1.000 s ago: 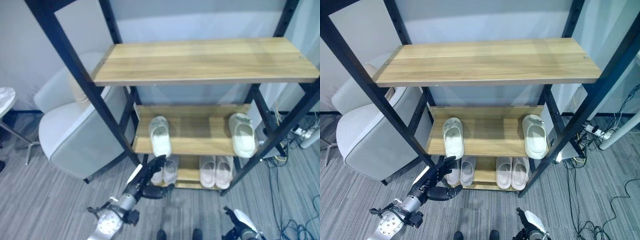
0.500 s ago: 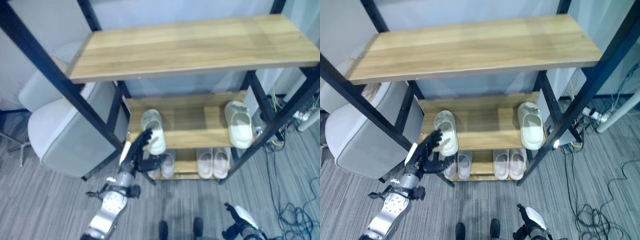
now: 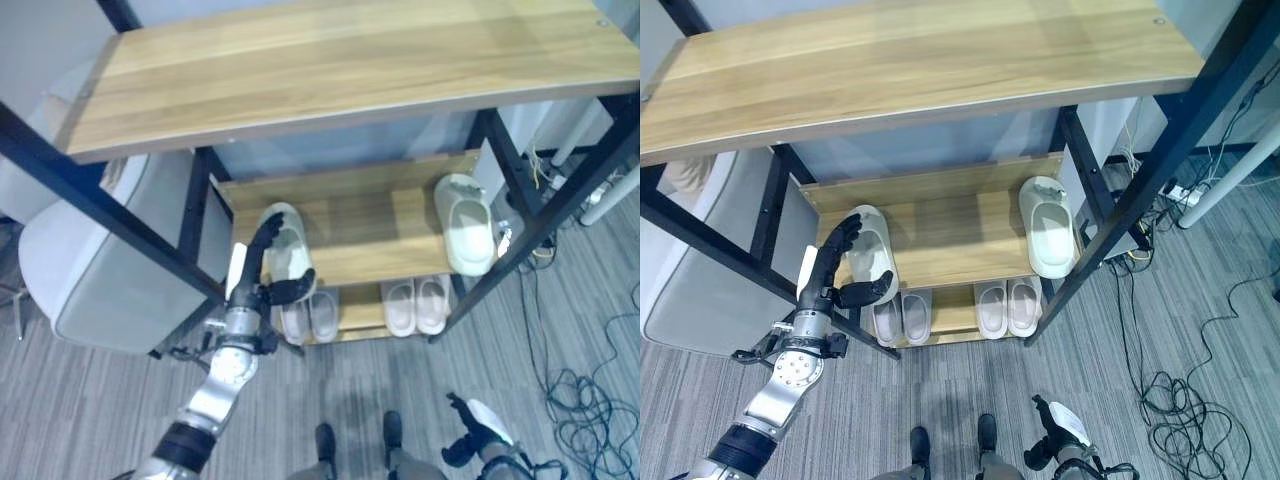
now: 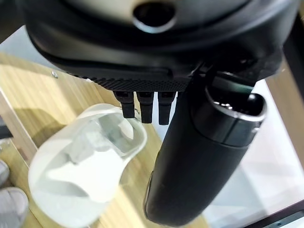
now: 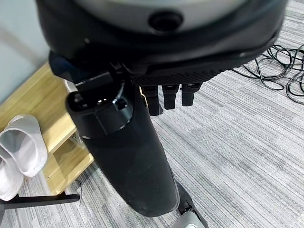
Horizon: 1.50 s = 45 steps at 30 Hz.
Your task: Arrange the slippers neatly on the shoe rack.
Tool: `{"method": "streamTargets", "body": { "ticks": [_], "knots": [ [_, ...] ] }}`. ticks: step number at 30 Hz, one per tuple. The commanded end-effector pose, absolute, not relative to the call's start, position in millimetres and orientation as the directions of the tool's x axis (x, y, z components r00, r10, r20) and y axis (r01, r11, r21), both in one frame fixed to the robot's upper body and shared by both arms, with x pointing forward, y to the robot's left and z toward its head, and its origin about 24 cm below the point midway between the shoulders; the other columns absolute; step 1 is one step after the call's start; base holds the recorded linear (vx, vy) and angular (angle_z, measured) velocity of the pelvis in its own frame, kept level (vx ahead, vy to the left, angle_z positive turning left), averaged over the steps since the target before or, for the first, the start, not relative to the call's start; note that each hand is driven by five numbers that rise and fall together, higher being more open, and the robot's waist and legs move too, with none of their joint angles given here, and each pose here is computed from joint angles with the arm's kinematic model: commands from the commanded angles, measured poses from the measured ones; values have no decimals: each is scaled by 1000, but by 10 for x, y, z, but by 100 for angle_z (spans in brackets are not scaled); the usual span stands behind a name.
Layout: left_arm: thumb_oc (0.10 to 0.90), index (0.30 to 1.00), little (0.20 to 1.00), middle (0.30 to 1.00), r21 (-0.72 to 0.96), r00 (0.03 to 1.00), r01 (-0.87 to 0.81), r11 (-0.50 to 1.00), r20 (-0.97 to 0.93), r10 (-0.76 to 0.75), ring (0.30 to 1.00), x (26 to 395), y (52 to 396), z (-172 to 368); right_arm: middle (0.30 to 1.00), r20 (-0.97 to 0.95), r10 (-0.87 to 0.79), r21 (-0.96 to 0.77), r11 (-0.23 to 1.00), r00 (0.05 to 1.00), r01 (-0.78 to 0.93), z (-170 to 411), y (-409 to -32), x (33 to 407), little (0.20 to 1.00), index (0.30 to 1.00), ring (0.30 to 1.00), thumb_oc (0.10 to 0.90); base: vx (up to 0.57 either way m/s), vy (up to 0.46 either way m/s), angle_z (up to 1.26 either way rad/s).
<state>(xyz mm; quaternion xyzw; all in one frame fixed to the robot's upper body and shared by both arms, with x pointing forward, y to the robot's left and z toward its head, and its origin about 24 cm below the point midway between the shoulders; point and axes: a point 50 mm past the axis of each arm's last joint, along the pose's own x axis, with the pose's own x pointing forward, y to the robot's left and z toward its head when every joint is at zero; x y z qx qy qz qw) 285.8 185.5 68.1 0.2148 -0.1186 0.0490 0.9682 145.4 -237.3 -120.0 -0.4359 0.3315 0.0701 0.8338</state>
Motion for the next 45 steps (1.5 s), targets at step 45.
{"method": "streamTargets", "body": {
  "ticks": [45],
  "knots": [
    [800,900,900,900,602,756,-549,580,653,38,900,3106,2615,1905,900,-516,-136,-711,619,846,-334,-1011,-2406,1676,900,900,900,800,1,1,-1]
  ]
}}
